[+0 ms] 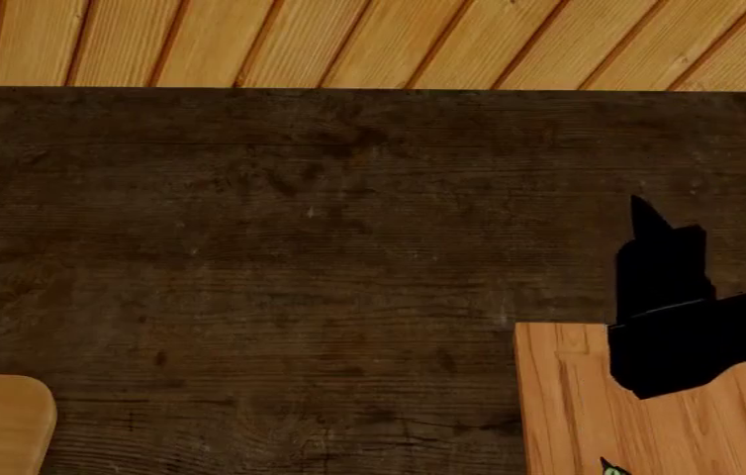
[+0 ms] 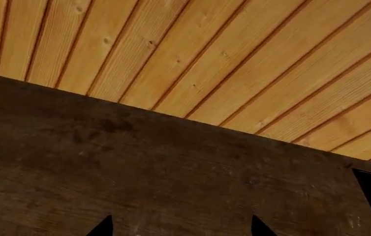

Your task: Place the kiwi and the asparagus on separate cutting boards.

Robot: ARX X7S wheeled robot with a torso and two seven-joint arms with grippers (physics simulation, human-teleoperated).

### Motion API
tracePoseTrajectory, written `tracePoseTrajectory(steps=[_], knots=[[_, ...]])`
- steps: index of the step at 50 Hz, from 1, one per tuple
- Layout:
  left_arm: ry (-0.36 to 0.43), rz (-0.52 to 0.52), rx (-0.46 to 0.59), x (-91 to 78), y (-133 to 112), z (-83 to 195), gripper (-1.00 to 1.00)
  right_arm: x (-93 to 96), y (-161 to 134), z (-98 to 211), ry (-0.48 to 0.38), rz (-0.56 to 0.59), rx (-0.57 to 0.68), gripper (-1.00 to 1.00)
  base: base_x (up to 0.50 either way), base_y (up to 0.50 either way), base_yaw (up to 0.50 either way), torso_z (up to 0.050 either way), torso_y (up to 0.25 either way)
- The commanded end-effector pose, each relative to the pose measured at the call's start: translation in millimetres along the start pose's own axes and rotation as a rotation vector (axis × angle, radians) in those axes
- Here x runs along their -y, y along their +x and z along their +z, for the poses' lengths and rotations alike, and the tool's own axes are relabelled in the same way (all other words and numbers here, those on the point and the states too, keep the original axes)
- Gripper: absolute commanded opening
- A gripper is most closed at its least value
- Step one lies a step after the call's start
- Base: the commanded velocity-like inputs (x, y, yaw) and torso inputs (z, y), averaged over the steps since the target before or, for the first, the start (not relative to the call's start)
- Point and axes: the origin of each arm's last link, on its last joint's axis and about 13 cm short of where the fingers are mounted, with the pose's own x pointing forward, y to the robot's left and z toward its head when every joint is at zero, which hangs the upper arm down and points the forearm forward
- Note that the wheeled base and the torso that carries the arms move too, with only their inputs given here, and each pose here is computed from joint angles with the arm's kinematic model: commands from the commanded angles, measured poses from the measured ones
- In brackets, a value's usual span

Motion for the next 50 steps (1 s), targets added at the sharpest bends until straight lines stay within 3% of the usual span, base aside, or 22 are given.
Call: tracePoseTrajectory(steps=[1, 28, 50], knots=[[0.008, -0.054, 0.008, 1.6, 14, -5, 1.0, 0.1, 1, -1, -0.013, 0.012, 0.029, 1.0, 0.0, 0.0, 0.0, 0.0, 0.0], [-0.004, -0.078, -0.112, -2.5, 47, -17, 1.0, 2.3, 1, -16, 0.013, 0.005, 0.011, 1.0, 0.0, 0.0, 0.0, 0.0, 0.0], [-0.002, -0.081, -0.247, 3.0, 58, -31, 1.0, 3.4, 5, -27, 0.042, 0.008, 0.007, 1.0, 0.0, 0.0, 0.0, 0.0, 0.0]])
